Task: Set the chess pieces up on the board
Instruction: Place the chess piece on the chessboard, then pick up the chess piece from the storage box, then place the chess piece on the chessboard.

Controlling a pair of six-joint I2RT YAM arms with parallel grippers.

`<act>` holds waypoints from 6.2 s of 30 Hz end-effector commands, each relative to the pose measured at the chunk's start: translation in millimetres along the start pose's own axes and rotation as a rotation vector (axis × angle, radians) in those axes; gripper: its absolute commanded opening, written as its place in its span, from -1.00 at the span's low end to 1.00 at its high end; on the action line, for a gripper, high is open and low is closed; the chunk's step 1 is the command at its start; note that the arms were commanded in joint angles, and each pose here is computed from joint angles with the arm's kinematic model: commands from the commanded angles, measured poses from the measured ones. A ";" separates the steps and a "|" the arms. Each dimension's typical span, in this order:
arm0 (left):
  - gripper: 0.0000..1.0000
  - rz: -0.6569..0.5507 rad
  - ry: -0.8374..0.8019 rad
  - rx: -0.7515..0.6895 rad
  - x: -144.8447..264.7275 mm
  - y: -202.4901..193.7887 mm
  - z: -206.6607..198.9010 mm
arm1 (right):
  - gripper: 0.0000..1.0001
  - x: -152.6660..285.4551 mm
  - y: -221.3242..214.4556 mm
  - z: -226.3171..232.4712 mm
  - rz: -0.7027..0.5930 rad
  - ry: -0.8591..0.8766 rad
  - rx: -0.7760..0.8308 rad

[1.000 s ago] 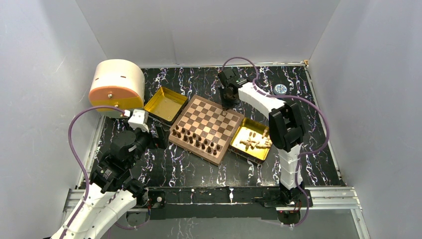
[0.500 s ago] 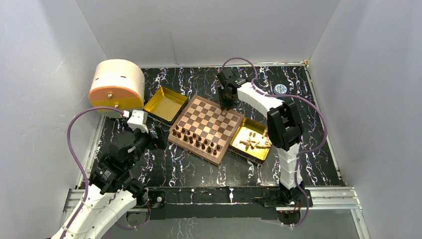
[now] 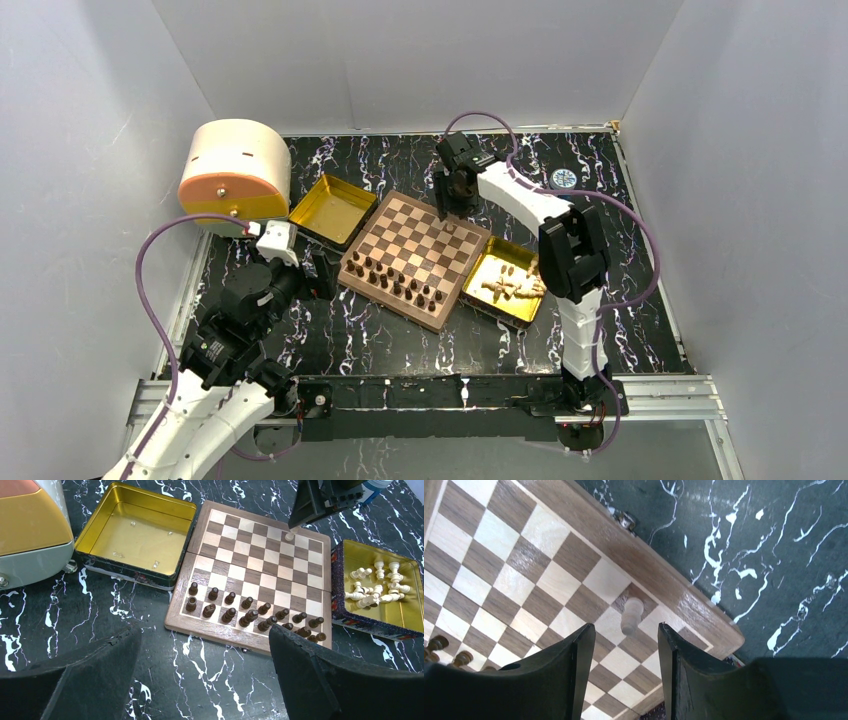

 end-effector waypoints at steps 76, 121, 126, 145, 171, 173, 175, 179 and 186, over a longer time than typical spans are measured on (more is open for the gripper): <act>0.90 0.003 -0.006 -0.014 -4.3 -1.3 -1.3 | -0.65 33.8 -110.3 -104.6 0.005 -0.229 -0.140; 0.90 0.005 -0.003 -0.015 -4.4 -1.2 -1.0 | -0.64 49.3 -37.0 -16.3 -0.027 0.030 0.016; 0.90 -0.003 0.002 -0.015 -3.2 -1.0 0.0 | -0.64 33.3 -42.9 -3.9 0.011 0.001 0.053; 0.90 -0.002 0.003 -0.015 -3.3 -1.2 0.2 | -0.60 15.8 -47.6 -19.2 0.086 -0.110 0.041; 0.90 -0.005 0.005 -0.014 -3.0 -0.9 0.5 | -0.35 12.5 -48.6 -25.0 0.121 -0.098 0.021; 0.90 -0.006 0.005 -0.013 -2.9 -0.5 0.4 | -0.29 13.4 -47.3 -24.3 0.117 -0.094 0.018; 0.90 -0.004 0.006 -0.015 -3.2 -1.0 0.5 | -0.25 14.8 -46.2 -23.3 0.113 -0.089 0.018; 0.90 0.001 0.006 -0.016 -3.7 -1.6 0.4 | -0.21 21.1 -42.4 -22.7 0.093 -0.086 0.012; 0.90 0.003 0.001 -0.012 -4.0 -2.0 -0.5 | -0.10 40.3 -35.2 -24.2 0.032 -0.105 -0.010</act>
Point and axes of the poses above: each gripper's point midway between its finger pads, its own x axis back along the fingers, its own z axis along the line the jaws close on, y = z × x, the point moved 6 cm from there along x, back along the fingers, and after that the axes turned 3 degrees about -x, right-handed, at the moved point
